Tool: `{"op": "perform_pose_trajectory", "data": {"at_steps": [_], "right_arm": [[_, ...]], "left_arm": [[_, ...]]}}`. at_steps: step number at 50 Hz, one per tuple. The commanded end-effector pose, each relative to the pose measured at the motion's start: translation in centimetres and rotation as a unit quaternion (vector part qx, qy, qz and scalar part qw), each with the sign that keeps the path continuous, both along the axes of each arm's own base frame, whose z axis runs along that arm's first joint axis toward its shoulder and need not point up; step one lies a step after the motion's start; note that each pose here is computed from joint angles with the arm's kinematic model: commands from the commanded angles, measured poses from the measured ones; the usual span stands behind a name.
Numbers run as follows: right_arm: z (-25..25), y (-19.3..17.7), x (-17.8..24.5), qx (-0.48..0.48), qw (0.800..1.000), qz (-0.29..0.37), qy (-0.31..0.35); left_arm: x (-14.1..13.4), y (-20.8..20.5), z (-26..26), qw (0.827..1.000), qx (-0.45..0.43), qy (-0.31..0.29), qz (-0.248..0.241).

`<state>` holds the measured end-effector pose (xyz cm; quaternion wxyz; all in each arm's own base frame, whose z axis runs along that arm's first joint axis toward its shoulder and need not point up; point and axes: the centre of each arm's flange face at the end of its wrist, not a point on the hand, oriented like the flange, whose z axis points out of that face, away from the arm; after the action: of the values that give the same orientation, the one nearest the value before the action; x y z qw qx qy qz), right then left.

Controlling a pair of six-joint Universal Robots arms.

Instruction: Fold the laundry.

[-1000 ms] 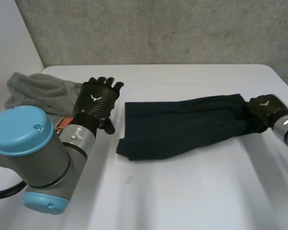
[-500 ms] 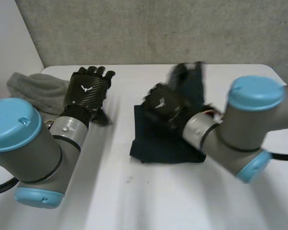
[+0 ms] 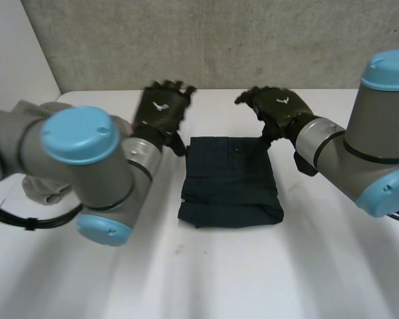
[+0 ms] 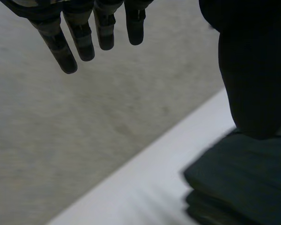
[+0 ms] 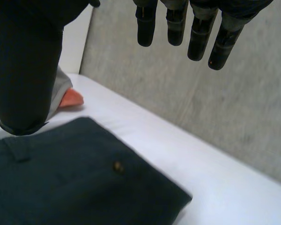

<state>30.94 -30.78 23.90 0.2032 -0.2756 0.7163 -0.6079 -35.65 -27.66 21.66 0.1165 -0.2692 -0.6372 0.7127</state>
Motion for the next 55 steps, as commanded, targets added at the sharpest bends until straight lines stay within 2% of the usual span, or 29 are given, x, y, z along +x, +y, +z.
{"op": "perform_pose_trajectory", "data": {"at_steps": [1, 11, 17, 23, 31, 35, 38, 41, 45, 55], "right_arm": [[-4.5, -1.9, 0.6, 0.075, 0.996, -0.008, 0.053], [-8.7, -3.1, 0.8, 0.106, 0.990, -0.023, 0.092], [-10.2, -3.1, 0.7, 0.085, 0.985, -0.008, 0.147], [-9.6, -3.0, 0.5, 0.064, 0.983, -0.006, 0.171], [-6.0, -2.4, -0.8, 0.029, 0.989, -0.039, 0.143], [-4.5, -1.8, -2.0, -0.005, 0.992, -0.081, 0.095], [-3.1, -1.6, -4.4, -0.014, 0.990, -0.131, 0.051], [-3.3, -0.9, -6.3, 0.021, 0.987, -0.159, 0.019], [-5.9, 0.7, -7.3, 0.097, 0.980, -0.172, 0.009], [-10.7, 2.9, -6.9, 0.196, 0.972, -0.127, -0.031]], "left_arm": [[-2.8, 0.3, -4.8, 0.994, 0.083, -0.038, -0.068], [-3.1, -0.8, -9.2, 0.983, 0.149, -0.081, -0.068], [-2.5, -0.6, -9.7, 0.978, 0.171, -0.098, -0.063], [-2.3, -0.4, -9.1, 0.977, 0.177, -0.103, -0.067], [-1.9, -0.8, -3.4, 0.987, 0.128, -0.068, -0.064], [-1.0, -0.6, -0.3, 0.991, 0.106, -0.050, -0.063], [-0.6, 0.6, 2.3, 0.990, 0.091, -0.035, -0.100], [0.2, 2.1, 4.6, 0.985, 0.080, -0.024, -0.151], [1.2, 3.4, 5.8, 0.978, 0.084, -0.015, -0.191], [1.8, 5.4, 6.4, 0.969, 0.101, -0.017, -0.225]]}}
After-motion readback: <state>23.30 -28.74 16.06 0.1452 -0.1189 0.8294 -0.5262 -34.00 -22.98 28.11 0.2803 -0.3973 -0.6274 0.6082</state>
